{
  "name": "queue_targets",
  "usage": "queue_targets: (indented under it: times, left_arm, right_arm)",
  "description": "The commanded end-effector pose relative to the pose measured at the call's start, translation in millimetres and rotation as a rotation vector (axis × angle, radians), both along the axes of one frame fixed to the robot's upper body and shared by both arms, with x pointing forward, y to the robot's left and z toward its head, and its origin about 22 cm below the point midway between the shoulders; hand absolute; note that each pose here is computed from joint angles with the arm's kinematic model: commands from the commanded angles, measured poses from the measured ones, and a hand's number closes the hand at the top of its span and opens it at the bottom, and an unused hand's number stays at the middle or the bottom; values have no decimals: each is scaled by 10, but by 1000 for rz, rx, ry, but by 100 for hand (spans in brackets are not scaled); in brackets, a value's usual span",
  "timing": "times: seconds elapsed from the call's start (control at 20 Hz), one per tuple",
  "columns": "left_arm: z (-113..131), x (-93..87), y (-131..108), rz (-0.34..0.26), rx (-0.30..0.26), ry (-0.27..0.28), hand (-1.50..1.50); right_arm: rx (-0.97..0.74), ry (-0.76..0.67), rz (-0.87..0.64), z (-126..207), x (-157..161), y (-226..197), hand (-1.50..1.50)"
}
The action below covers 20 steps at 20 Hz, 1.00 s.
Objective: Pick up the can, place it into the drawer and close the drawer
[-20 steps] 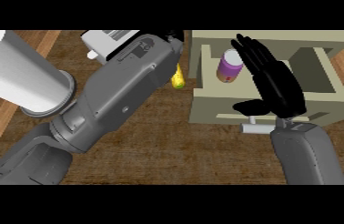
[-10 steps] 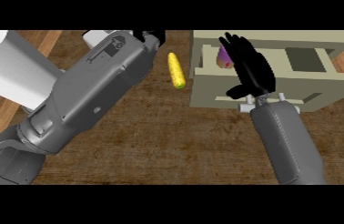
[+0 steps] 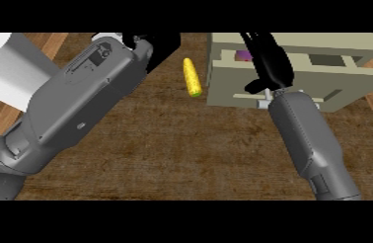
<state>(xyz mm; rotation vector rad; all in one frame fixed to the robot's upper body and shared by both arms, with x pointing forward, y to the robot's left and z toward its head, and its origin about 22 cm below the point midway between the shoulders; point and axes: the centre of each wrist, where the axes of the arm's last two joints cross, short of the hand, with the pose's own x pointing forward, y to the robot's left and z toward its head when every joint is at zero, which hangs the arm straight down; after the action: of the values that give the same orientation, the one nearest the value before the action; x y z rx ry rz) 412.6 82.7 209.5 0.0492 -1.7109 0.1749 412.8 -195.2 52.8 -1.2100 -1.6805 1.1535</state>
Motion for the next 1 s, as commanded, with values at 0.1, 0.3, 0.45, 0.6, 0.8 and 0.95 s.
queue_targets:
  times: [0.1,0.3,0.45,0.6,0.8,0.95]
  left_arm:
    - [115,-18,145,-10,-7,-12,-150]
    - [148,-103,218,-3,1,-17,-150]
    - [44,-136,242,9,-3,10,-150]
    - [85,-118,328,3,5,-18,-150]
    - [182,-207,244,-15,21,-27,-150]
    - [325,-190,361,-27,5,-18,-150]
  right_arm:
    - [34,-9,-65,-325,27,-130,-150]
    - [25,-41,-76,-185,164,110,-150]
    - [14,-81,-98,-56,259,-76,-150]
    - [30,-128,-95,213,393,-1,-150]
    - [13,-143,-114,212,412,-131,-150]
    - [-3,-157,-138,461,510,-46,-150]
